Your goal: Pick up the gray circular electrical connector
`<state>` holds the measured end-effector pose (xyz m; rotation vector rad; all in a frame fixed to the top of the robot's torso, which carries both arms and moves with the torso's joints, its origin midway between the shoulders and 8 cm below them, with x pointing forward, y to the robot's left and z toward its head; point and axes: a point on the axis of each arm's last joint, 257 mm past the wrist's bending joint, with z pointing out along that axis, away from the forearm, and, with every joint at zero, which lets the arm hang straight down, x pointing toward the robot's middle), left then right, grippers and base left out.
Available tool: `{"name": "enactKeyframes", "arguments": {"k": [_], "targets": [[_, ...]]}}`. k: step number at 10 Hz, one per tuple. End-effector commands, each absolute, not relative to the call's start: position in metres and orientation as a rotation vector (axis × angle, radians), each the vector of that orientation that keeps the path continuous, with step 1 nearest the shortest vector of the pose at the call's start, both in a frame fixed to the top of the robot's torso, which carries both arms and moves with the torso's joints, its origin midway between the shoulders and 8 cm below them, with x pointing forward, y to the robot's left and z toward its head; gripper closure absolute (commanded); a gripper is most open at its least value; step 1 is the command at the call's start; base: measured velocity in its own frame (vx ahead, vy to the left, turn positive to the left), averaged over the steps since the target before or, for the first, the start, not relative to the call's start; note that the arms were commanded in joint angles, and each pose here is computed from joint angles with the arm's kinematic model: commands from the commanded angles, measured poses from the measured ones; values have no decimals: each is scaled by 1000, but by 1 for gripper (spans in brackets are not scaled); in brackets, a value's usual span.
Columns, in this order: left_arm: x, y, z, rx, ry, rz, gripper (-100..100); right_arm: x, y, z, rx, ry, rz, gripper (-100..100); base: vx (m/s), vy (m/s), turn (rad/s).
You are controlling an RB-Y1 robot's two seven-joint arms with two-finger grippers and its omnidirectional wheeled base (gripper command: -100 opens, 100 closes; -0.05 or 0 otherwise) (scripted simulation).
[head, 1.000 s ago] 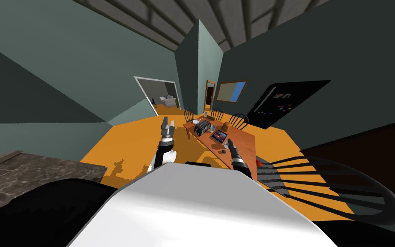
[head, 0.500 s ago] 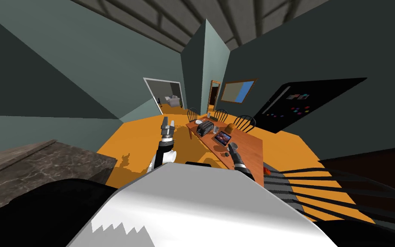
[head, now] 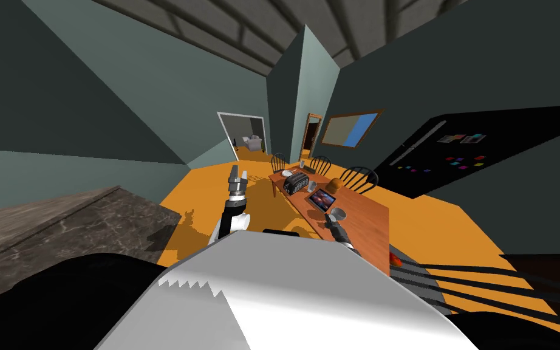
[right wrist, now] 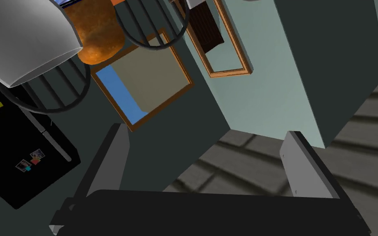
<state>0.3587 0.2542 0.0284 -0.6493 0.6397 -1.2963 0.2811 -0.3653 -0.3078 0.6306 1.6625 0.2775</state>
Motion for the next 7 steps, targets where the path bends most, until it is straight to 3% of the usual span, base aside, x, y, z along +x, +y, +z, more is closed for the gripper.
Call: {"name": "enactKeyframes", "arguments": {"k": [1,7], "targets": [[359,254,28,-649,640,-1296,0,272,-370,-319,603,1708,221,-100,26,4,120],[359,254,28,-649,640,-1296,0,209,-400,-382,515,1948,-17,-100,34,10,168]]}}
